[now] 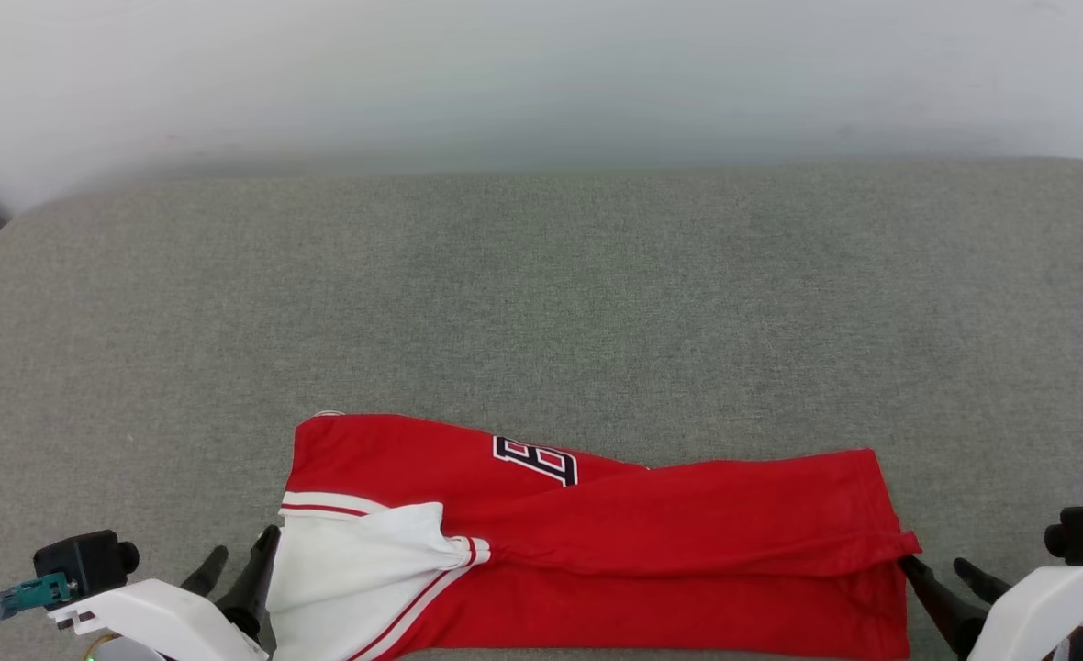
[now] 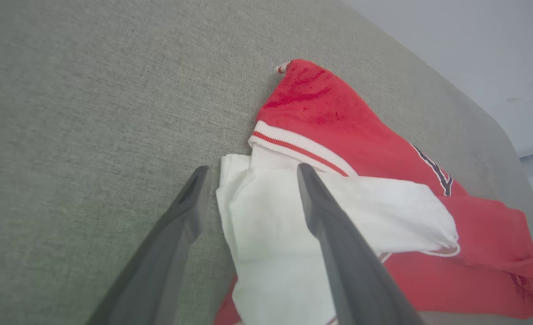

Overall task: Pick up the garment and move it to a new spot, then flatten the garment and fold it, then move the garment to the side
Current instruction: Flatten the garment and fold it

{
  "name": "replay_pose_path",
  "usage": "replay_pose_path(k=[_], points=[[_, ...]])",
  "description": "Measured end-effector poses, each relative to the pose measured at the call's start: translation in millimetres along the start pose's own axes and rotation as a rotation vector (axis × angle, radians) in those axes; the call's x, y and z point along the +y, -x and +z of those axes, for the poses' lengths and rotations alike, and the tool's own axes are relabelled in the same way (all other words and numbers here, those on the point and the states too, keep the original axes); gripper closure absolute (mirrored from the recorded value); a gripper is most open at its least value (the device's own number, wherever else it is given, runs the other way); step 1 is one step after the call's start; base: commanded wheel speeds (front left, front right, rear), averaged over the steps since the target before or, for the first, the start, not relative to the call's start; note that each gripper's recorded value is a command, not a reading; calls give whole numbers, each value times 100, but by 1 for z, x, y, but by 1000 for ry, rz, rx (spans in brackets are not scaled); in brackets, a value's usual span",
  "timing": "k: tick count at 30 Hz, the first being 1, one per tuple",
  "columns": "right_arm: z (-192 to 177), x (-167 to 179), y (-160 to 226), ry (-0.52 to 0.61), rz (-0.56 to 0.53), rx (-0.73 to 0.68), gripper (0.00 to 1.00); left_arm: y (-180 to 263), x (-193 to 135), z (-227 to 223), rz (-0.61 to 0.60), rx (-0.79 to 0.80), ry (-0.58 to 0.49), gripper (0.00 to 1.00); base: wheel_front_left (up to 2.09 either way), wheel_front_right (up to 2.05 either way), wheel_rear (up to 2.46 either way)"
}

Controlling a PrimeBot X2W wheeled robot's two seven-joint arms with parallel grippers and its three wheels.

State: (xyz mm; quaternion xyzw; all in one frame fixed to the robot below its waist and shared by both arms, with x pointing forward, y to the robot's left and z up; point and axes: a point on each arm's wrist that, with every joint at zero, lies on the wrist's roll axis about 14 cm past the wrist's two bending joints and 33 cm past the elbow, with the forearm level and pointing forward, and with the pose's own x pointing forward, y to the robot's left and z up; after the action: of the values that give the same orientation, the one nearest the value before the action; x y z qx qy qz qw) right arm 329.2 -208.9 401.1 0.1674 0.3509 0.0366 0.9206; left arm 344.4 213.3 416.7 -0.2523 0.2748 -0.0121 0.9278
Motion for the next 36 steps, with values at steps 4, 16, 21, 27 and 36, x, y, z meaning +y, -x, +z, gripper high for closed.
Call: replay_pose_path(k=[4, 16, 21, 27, 36], points=[[32, -3, 27, 60, -27, -115, 0, 13, -15, 48, 6, -260, -104, 0, 0, 0, 0], [56, -16, 54, 85, -109, -99, 0, 51, -59, 106, -30, -617, -323, 0, 0, 0, 0], [49, -13, 46, 83, -109, -7, 0, 59, -74, 114, -60, -686, -382, 0, 0, 0, 0], [39, -4, 18, 56, -84, 98, 0, 58, -84, 117, -81, -719, -410, 0, 0, 0, 0], [11, 9, -31, 16, -47, 283, 0, 42, -85, 113, -89, -698, -434, 0, 0, 0, 0]])
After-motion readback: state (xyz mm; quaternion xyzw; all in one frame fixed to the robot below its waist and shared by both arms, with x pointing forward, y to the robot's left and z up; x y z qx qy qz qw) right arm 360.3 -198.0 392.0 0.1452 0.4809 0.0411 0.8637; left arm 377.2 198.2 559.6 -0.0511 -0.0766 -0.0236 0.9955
